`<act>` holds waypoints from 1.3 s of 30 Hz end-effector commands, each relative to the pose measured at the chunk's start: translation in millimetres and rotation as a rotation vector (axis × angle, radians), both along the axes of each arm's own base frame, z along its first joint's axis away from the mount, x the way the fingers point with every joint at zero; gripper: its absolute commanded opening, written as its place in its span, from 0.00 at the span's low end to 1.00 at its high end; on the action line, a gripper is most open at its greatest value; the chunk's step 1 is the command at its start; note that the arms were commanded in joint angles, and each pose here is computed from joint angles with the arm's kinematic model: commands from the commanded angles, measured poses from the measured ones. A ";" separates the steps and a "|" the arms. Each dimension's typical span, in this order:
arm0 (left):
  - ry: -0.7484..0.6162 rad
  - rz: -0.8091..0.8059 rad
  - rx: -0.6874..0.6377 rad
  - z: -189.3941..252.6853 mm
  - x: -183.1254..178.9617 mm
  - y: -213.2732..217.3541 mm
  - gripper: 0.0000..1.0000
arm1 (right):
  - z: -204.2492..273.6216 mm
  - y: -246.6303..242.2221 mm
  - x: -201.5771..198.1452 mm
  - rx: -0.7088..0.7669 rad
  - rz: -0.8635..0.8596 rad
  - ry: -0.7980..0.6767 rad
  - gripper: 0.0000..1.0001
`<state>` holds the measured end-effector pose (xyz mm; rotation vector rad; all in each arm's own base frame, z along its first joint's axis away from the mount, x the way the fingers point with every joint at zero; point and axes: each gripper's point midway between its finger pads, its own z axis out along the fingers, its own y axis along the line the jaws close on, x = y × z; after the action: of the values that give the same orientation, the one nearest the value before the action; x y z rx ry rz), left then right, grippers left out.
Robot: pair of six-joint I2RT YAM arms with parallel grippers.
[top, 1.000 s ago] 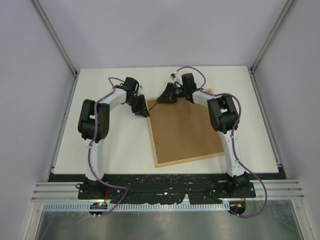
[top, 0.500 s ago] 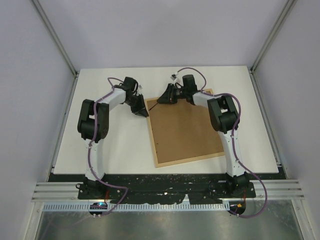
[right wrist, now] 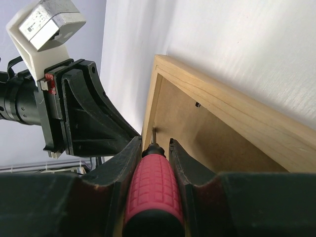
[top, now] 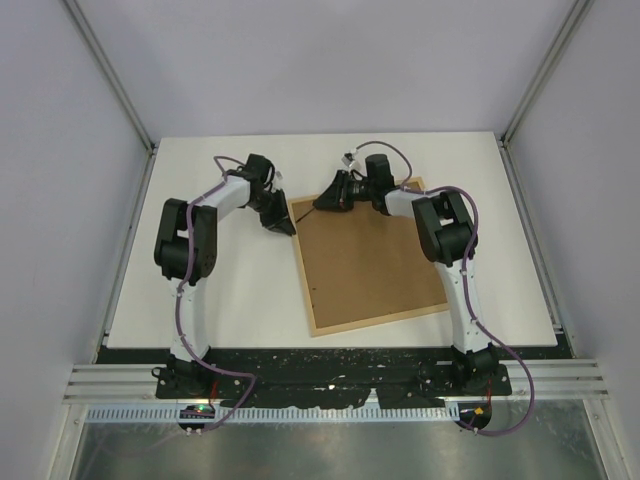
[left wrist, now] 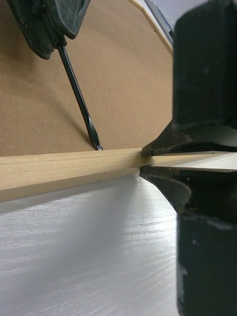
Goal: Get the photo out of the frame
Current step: Release the photo frame item from the photo frame.
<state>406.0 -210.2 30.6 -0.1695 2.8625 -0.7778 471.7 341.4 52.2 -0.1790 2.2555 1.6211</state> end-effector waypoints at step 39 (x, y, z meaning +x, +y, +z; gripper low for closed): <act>-0.072 0.010 0.006 13.4 9.6 -2.6 0.17 | 81.0 131.2 -122.3 -0.335 0.135 -0.039 0.08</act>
<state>381.1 -184.2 29.8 -0.2519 2.9774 -0.6439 437.7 407.0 87.6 -0.2386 2.4757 1.0623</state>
